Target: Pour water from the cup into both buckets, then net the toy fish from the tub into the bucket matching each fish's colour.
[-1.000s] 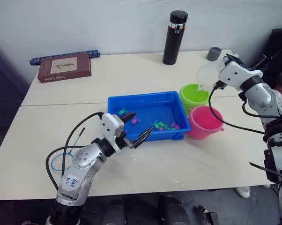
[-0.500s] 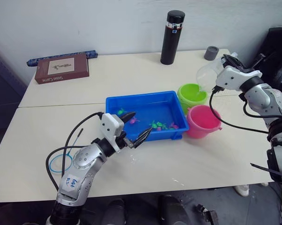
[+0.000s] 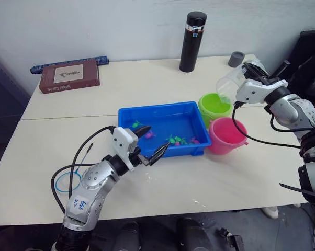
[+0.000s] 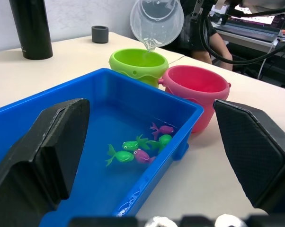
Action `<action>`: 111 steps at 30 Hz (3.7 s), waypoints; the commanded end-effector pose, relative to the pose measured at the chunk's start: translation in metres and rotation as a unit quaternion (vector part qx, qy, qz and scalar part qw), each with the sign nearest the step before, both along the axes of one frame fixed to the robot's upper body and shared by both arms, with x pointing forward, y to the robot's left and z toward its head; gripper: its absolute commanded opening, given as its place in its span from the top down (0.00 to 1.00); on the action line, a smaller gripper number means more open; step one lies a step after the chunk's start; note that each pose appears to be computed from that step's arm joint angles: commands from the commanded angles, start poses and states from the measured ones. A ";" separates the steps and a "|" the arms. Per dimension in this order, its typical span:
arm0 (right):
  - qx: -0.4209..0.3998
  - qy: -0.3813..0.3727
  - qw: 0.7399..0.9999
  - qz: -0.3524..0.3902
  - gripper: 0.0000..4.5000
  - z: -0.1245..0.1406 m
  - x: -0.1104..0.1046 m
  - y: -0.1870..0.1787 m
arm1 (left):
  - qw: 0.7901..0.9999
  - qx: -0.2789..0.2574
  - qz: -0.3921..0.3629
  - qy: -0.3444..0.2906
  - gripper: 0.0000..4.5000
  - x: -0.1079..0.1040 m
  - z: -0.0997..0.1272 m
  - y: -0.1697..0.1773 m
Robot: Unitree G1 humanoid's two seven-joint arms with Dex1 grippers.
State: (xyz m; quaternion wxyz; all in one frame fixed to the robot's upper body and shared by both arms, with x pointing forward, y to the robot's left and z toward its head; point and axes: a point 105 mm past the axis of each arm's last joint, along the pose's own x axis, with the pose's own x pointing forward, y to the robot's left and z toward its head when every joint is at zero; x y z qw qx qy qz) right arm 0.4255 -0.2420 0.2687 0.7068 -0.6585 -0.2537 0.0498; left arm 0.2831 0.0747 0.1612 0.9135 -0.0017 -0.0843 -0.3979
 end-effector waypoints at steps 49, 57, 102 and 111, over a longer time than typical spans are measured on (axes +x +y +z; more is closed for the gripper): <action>0.784 0.095 0.608 -0.080 0.99 -0.060 -0.073 -0.153 | 0.997 -0.002 -0.072 -0.013 0.00 -0.003 0.006 -0.020; 0.794 0.098 0.593 -0.090 0.99 -0.084 -0.068 -0.141 | 0.997 -0.002 -0.072 -0.014 0.00 -0.002 0.008 -0.020; 0.776 0.122 0.606 -0.128 0.20 -0.129 -0.066 -0.129 | 0.998 -0.002 -0.060 -0.013 0.00 -0.001 0.009 -0.017; 0.774 0.124 0.604 -0.143 0.20 -0.139 -0.081 -0.135 | 0.998 -0.002 -0.063 -0.013 0.00 -0.001 0.009 -0.017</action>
